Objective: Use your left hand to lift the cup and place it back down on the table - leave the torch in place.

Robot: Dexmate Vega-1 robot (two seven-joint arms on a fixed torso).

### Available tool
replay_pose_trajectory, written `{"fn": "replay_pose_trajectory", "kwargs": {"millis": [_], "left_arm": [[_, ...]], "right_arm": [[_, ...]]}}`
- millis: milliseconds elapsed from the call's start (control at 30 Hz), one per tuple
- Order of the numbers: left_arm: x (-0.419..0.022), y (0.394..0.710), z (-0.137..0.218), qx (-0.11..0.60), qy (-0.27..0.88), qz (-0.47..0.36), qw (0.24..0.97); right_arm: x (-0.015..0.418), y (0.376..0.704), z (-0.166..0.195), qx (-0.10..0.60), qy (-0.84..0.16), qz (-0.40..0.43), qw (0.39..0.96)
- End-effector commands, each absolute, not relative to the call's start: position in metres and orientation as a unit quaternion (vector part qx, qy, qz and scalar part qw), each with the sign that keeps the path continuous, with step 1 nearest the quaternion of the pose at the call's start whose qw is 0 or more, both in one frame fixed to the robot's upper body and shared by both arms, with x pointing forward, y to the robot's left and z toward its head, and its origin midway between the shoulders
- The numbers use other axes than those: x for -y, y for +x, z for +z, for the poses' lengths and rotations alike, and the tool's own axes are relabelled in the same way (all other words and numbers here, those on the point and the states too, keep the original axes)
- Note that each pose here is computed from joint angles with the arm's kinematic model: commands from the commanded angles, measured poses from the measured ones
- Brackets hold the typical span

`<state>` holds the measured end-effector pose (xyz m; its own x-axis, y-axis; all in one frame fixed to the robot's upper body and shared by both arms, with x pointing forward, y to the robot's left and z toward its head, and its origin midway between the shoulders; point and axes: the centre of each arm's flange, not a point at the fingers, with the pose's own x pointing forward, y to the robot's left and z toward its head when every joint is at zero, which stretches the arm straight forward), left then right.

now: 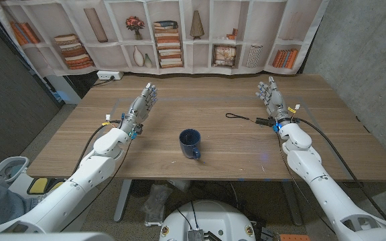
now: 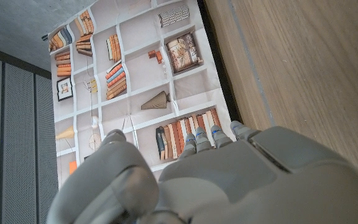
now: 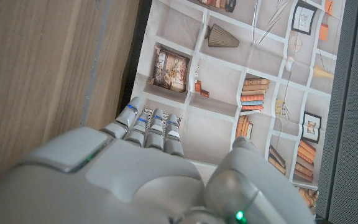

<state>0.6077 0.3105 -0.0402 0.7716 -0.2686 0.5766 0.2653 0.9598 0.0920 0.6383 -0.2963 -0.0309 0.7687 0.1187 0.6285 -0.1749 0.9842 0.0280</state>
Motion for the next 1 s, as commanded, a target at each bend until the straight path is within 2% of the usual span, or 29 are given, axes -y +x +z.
{"fn": "replay_pose_trajectory", "kwargs": {"millis": [33,1000], "left_arm": [[-0.308,0.606,-0.04,0.309,0.015,-0.147,0.94],[-0.322,0.599,-0.054,0.327,0.031,-0.135,0.935]], "right_arm": [[0.297,0.642,-0.029,0.329,0.043,0.08,0.94],[0.292,0.643,-0.025,0.323,0.035,0.072,0.943]]}}
